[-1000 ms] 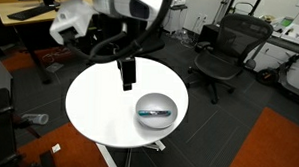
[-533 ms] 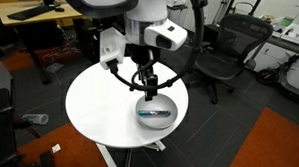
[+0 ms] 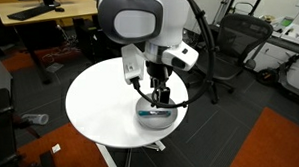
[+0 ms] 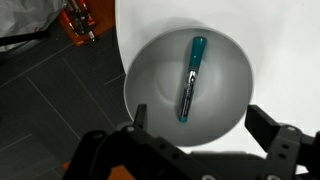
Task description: Pick the marker from the bowl and put it on the table
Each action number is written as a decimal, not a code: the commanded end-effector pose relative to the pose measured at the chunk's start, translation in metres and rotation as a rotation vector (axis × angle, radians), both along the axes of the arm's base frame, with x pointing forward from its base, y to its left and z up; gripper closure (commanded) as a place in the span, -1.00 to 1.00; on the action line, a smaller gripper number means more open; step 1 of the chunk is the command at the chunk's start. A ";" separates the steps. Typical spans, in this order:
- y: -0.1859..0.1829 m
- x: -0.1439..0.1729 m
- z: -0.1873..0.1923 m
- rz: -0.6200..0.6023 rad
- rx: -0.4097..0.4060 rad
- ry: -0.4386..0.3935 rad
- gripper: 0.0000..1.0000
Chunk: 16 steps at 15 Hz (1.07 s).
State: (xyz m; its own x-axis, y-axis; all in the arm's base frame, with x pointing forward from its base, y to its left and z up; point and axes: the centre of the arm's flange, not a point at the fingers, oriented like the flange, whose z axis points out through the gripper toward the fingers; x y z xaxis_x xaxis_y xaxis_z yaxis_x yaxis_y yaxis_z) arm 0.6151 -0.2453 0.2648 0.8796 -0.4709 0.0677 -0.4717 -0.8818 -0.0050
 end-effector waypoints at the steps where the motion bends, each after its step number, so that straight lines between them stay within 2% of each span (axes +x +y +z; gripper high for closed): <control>1: -0.014 0.025 -0.019 -0.058 0.011 -0.022 -1.00; 16: -0.019 0.051 -0.092 -0.108 0.005 0.038 -1.00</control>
